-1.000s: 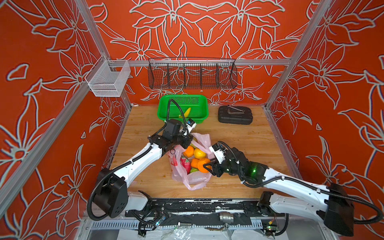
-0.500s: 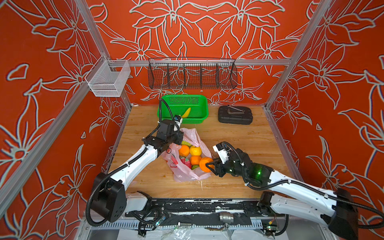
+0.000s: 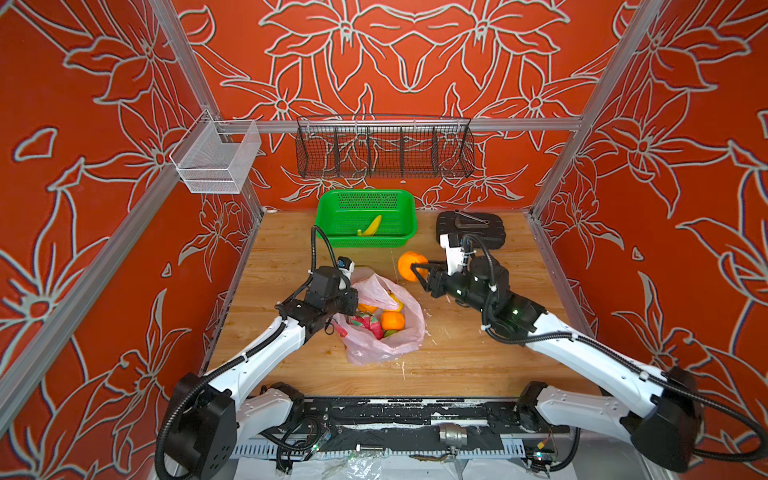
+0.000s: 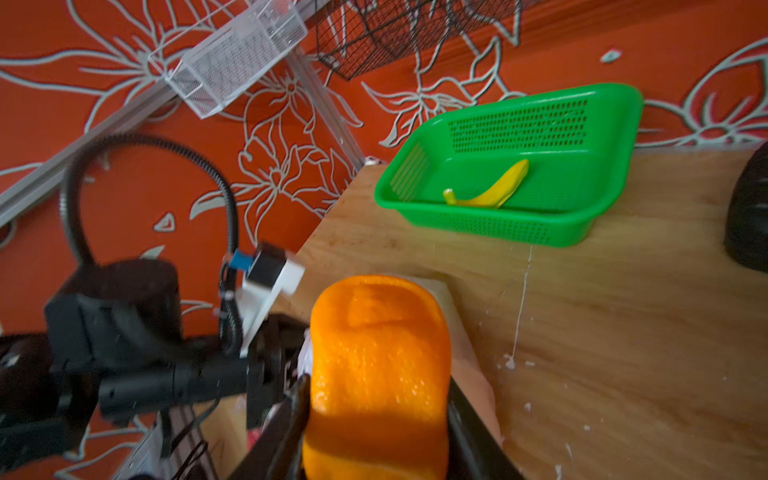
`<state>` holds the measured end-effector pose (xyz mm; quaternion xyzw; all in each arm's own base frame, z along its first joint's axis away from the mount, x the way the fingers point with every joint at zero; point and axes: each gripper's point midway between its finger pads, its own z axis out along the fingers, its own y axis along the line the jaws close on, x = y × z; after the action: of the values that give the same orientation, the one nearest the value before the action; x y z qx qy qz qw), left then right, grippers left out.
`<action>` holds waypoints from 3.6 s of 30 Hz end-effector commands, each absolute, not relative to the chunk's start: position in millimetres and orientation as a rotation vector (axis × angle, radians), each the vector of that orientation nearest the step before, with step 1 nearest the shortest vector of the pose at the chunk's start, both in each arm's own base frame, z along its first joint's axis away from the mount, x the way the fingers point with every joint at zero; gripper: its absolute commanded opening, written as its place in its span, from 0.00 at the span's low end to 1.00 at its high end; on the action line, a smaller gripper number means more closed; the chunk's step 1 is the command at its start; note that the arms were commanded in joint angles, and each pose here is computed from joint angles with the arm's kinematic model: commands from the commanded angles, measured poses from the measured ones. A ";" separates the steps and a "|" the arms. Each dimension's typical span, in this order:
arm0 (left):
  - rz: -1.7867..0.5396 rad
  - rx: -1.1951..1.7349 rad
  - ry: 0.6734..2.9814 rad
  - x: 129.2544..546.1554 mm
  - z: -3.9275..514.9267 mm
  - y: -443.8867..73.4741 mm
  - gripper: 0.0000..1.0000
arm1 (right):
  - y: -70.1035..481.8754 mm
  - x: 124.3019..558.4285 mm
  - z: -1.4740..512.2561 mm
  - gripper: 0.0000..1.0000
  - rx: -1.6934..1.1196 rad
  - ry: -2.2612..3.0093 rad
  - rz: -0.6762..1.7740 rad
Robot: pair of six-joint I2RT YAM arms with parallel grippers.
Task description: Untie the knot of the plastic bag and take out the fruit
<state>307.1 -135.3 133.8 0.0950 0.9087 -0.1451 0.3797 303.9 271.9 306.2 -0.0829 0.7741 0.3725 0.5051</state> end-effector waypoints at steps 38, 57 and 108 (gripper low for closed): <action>-0.605 0.240 2.078 244.8 282.0 -143.7 0.98 | 342.4 620.8 104.7 0.48 0.093 2.155 0.679; -0.593 0.217 2.086 244.0 280.1 -140.3 0.98 | 345.8 626.3 117.7 0.80 -0.036 2.197 0.595; -0.730 0.431 2.600 159.5 140.2 -225.7 0.80 | 286.7 191.3 192.5 0.70 -0.652 2.363 0.771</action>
<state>168.0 -223.1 149.7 0.1719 0.9249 -0.2536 0.2253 191.8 285.6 206.8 -0.2579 0.8678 0.3071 0.2936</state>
